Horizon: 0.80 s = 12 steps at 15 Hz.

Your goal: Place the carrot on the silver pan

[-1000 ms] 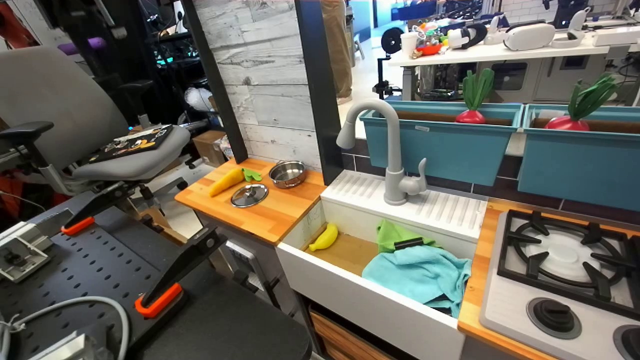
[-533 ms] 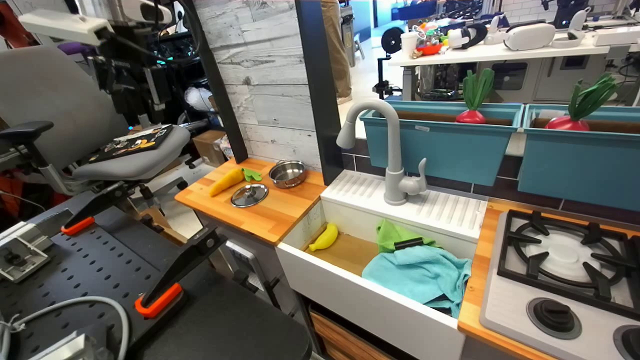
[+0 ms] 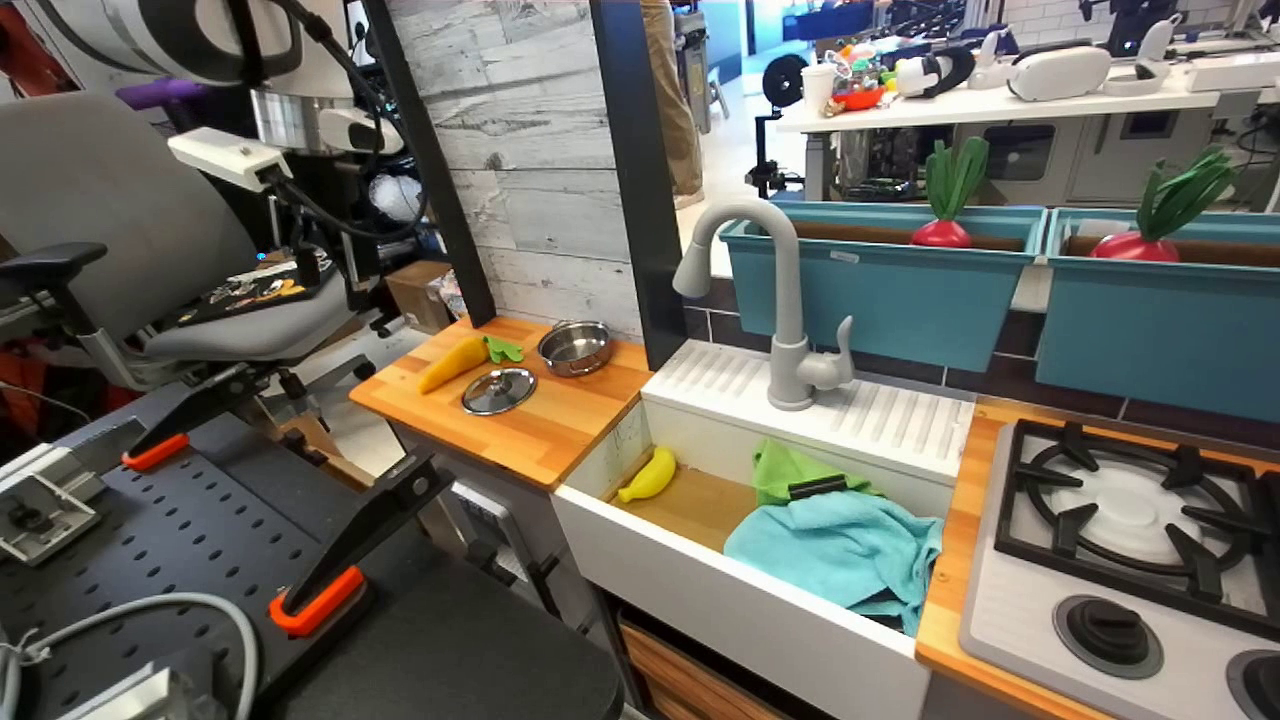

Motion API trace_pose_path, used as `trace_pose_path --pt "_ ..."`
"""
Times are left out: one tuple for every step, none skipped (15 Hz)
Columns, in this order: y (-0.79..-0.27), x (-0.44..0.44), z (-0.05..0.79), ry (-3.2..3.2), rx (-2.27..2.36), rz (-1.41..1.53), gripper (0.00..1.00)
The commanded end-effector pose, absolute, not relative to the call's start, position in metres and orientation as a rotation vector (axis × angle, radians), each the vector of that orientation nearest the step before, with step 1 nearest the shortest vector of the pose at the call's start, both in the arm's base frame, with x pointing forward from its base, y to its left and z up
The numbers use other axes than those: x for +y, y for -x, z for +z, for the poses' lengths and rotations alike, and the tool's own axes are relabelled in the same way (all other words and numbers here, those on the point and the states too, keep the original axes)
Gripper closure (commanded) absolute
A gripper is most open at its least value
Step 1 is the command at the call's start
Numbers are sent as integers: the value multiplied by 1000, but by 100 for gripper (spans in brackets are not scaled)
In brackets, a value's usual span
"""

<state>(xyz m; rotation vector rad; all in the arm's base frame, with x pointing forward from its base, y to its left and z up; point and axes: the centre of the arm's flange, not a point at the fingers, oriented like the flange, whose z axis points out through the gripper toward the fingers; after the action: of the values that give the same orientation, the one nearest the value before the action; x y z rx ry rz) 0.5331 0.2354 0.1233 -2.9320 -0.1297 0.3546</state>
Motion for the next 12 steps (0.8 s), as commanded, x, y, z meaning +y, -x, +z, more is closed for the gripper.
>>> trace_pose_path --pt "-558 256 95 2992 5 352 0" --pt "-559 258 90 3013 44 346 0" --pt "-560 258 85 3031 70 349 0" --pt "-562 257 81 3050 91 351 0" --pt "-563 255 77 3068 111 353 0" --pt "-564 252 72 3088 116 352 0" --pt "-566 249 69 3107 129 337 0" --pt "-567 244 65 3123 152 316 0" --pt "-569 240 61 3138 167 302 0" --pt "-570 234 58 3156 187 285 0" --pt "-573 229 55 3169 208 270 0" --pt "-574 225 53 3182 234 259 0"
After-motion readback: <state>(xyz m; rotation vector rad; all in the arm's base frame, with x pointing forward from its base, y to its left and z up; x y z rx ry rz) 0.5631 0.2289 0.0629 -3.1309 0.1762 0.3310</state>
